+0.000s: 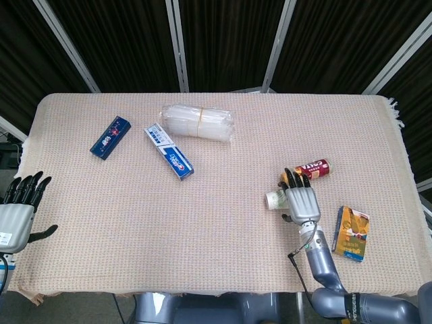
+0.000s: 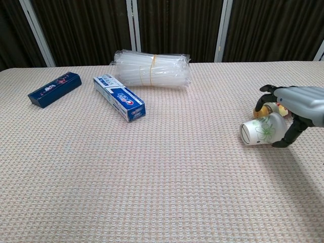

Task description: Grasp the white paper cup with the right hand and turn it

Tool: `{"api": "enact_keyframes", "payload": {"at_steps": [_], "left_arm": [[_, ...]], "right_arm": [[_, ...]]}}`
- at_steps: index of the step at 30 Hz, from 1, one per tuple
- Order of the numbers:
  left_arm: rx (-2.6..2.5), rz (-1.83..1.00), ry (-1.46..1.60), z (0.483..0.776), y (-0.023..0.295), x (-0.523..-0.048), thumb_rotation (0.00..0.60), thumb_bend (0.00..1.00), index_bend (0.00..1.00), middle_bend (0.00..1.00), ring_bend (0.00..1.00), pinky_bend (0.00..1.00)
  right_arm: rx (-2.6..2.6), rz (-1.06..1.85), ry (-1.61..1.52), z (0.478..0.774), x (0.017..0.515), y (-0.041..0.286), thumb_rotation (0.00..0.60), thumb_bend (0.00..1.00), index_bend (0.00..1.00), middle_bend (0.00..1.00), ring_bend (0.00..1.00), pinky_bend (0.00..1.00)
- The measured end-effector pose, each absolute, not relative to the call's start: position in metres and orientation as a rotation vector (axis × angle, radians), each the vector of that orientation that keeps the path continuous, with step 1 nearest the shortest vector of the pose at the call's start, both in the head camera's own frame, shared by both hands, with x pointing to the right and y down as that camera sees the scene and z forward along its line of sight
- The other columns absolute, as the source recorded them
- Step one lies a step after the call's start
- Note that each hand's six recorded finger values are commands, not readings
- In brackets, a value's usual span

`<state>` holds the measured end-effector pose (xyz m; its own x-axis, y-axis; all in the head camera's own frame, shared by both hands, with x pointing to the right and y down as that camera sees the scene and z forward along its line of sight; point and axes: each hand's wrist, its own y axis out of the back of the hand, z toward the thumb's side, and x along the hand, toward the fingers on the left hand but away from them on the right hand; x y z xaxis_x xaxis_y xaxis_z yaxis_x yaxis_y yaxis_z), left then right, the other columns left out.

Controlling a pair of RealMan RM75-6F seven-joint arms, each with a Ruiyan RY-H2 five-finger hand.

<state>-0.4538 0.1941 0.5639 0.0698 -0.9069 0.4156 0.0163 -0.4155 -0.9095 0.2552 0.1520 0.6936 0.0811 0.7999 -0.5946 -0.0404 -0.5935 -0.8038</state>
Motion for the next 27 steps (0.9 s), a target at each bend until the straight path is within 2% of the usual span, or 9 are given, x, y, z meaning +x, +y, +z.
{"api": "enact_keyframes", "payload": {"at_steps": [27], "left_arm": [[-1.549, -1.459, 0.922, 0.564, 0.194, -0.454, 0.600, 0.00, 0.00, 0.00, 0.00, 0.00]], "right_arm": [[-1.656, 1.465, -0.771, 0.711, 0.241, 0.161, 0.600, 0.20, 0.49, 0.14, 0.00, 0.00]]}}
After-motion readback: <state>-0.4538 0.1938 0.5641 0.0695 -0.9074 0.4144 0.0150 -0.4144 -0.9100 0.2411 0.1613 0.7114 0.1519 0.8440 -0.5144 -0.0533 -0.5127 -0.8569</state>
